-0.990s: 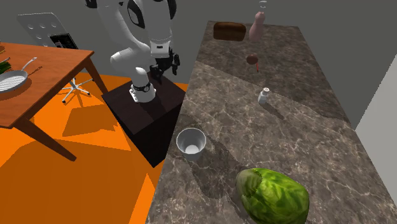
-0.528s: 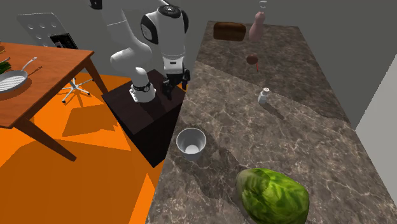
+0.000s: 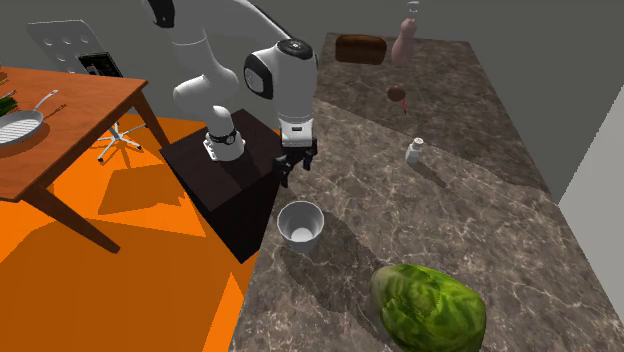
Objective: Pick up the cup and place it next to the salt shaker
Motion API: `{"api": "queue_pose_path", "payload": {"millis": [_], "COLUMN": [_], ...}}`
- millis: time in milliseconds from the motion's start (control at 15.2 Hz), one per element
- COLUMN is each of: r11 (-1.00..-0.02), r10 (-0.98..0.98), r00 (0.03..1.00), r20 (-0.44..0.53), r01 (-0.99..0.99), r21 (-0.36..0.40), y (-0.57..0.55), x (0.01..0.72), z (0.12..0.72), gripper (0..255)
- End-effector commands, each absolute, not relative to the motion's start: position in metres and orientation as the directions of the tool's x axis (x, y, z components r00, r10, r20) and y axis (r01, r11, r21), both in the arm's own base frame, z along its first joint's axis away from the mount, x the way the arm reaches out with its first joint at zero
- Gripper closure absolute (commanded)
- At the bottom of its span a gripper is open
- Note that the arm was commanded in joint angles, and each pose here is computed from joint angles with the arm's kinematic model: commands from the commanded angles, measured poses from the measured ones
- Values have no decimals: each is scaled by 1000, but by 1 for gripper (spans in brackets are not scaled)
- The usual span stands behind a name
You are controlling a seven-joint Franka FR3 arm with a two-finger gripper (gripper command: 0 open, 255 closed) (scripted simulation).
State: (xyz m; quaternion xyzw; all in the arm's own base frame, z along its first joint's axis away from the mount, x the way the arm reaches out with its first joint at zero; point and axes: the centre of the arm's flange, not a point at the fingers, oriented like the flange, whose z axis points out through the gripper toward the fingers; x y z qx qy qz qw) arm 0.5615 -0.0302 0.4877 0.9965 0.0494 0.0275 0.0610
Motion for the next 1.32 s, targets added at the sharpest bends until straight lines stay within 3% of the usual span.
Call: {"api": "queue_pose_path", "payload": {"millis": [0, 330, 1254], "r11": [-985, -978, -978], "r10": [106, 115, 115], "r00": [992, 990, 990], "r20": [62, 87, 87], "r01": [96, 97, 97], "r21": [143, 184, 184], "y": [-31, -38, -45], "x": [585, 639, 643], "z": [479, 465, 426], "gripper": [0, 0, 0]}}
